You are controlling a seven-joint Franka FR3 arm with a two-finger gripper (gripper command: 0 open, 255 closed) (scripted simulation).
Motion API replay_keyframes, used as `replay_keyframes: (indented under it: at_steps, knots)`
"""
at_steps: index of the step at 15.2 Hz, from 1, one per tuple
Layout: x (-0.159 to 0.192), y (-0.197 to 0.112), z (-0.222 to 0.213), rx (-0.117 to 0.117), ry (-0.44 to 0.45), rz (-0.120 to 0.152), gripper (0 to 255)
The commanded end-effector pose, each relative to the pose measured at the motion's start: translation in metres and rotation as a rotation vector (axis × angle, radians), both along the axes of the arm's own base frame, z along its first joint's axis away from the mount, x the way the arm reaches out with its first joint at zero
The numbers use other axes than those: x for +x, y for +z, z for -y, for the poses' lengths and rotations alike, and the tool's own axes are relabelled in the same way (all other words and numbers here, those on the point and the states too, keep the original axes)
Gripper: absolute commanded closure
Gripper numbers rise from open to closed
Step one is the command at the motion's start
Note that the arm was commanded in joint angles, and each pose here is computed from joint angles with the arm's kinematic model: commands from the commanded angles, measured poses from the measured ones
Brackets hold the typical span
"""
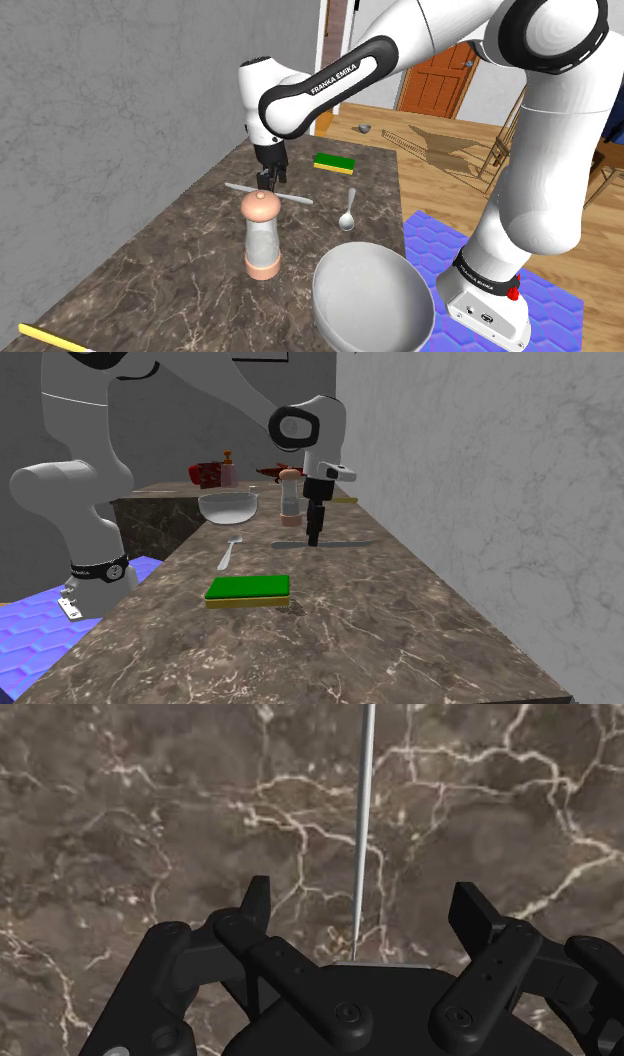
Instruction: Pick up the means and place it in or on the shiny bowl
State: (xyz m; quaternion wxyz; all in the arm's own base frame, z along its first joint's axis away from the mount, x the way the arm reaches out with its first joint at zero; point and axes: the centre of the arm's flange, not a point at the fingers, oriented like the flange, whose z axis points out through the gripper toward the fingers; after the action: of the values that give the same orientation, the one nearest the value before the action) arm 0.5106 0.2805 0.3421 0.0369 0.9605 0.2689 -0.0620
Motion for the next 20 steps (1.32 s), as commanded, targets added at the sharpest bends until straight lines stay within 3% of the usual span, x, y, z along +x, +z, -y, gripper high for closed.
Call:
replay_keyframes:
  at_steps: [1,5,6,15,20]
  knots:
    - [0.0,-0.001,0.0,0.0,0.0,0.0,0]
    - [0.0,-0.001,0.0,0.0,0.0,0.0,0]
    - [0.0,-0.001,0.0,0.0,0.0,0.0,255]
    - [0.0,-0.001,0.0,0.0,0.0,0.0,255]
    - [0.0,0.025,0.0,0.0,0.0,0.0,255]
